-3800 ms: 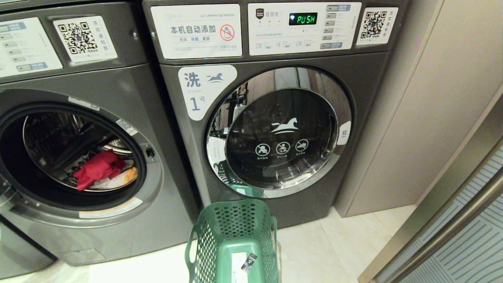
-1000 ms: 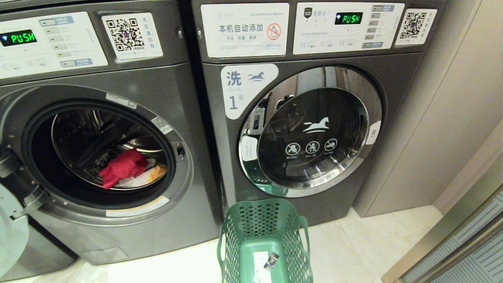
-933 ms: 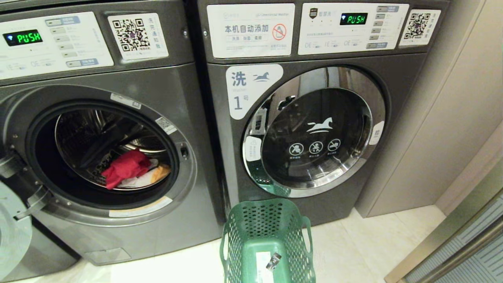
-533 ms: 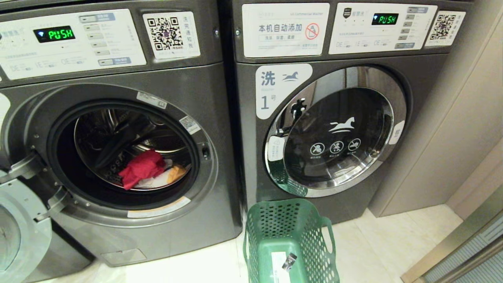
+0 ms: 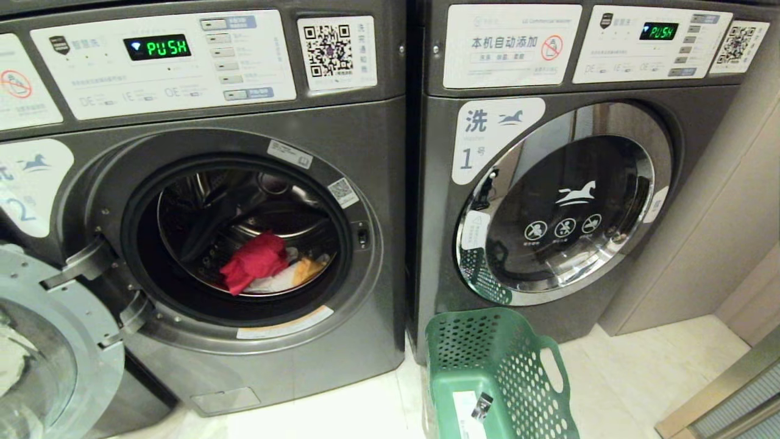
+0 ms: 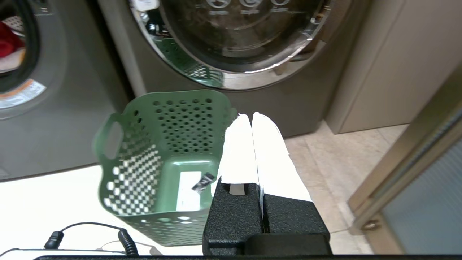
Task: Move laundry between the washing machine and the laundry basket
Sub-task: Pick a cloth and place it into the basket
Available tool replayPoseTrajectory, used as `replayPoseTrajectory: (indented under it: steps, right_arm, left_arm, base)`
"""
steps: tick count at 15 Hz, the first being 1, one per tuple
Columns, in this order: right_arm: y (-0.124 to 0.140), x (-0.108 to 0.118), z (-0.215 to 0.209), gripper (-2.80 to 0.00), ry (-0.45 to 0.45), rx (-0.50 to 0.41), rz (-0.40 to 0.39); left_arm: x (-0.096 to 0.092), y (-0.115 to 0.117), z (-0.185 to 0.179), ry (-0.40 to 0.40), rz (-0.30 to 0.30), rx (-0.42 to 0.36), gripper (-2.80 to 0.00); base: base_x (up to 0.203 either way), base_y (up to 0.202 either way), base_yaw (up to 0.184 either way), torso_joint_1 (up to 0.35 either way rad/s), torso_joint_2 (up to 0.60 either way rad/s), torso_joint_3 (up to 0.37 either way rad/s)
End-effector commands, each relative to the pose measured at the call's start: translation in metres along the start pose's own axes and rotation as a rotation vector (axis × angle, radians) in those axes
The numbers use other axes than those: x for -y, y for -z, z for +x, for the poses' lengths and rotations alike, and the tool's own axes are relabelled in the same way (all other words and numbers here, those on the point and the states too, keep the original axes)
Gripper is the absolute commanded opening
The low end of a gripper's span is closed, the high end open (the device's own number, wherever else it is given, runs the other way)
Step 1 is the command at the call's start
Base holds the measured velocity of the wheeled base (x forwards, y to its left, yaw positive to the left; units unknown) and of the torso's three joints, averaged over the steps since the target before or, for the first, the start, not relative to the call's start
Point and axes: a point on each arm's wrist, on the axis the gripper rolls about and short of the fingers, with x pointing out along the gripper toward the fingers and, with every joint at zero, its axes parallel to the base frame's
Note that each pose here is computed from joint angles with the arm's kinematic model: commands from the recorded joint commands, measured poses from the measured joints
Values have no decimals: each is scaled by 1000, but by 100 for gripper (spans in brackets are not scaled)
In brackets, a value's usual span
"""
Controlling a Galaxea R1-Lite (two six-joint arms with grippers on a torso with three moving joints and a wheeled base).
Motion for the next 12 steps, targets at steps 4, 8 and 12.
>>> replayPoseTrajectory:
  steps: [4, 8, 12]
  right_arm:
    - [0, 0, 0, -280, 0, -1, 1]
    - [0, 0, 0, -280, 0, 0, 1]
    - [0, 0, 0, -280, 0, -2, 1]
  left_arm:
    - [0, 0, 0, 0, -2, -2, -280]
    - [0, 0, 0, 0, -2, -2, -280]
    - [0, 0, 0, 0, -2, -2, -280]
  base:
    - [0, 193, -3, 2, 1, 0]
    - [0, 192, -3, 1, -1, 4]
    - [0, 116, -2, 0, 3, 3]
